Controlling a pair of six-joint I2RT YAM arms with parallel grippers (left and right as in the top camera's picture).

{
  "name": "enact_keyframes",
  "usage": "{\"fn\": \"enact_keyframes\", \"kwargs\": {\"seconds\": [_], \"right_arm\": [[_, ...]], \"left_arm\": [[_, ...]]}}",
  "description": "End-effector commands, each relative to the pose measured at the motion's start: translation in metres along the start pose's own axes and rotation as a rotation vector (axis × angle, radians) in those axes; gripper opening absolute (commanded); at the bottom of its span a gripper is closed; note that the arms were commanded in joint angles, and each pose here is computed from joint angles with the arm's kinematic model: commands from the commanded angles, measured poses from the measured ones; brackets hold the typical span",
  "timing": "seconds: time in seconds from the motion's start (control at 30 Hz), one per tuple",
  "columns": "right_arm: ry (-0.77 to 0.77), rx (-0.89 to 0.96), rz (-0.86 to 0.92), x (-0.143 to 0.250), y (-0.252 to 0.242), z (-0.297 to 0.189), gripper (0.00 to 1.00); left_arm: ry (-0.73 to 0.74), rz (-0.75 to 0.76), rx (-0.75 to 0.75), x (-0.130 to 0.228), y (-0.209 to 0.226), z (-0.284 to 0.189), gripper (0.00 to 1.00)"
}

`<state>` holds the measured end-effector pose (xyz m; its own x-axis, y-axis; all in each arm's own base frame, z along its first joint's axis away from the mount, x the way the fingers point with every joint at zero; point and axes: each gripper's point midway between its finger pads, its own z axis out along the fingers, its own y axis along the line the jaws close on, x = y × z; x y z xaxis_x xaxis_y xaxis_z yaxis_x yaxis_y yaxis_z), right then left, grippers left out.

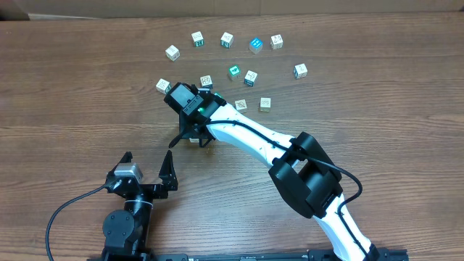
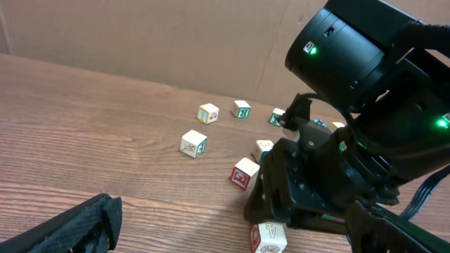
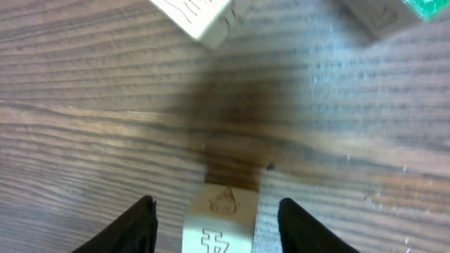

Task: Form a circle

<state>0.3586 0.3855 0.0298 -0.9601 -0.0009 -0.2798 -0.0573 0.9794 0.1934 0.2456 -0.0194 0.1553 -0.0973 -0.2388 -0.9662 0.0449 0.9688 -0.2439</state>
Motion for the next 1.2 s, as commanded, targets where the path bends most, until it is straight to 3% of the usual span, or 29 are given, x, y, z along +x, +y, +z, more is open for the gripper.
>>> {"fn": "enact_keyframes", "kwargs": {"seconds": [0.0,0.43,0.53,0.87,1.17], "right_arm": [[-0.073,0.055,0.008,-0.016,-0.013,0.002,0.56],[-0.17,0.056,0.038,-0.1,-0.045,-0.045,0.61],[-0.165,0.071,0.054,-0.104,-0.057,-0.039,0.61],[-0.194,0.054,-0.154,-0.11,-0.053,-0.026,0.67],[-0.205,0.059,-0.219,-0.116,-0.056,-0.026,0.62]], "left_arm": [[-0.006,0.027,0.015,-0.001,-0.003,0.0,0.99],[-0.006,0.027,0.014,-0.001,-0.003,0.0,1.0],[-0.006,0.027,0.014,-0.001,-0.003,0.0,1.0],[-0.006,0.027,0.014,-0.001,-0.003,0.0,1.0],[-0.006,0.027,0.014,-0.001,-0.003,0.0,1.0]]}}
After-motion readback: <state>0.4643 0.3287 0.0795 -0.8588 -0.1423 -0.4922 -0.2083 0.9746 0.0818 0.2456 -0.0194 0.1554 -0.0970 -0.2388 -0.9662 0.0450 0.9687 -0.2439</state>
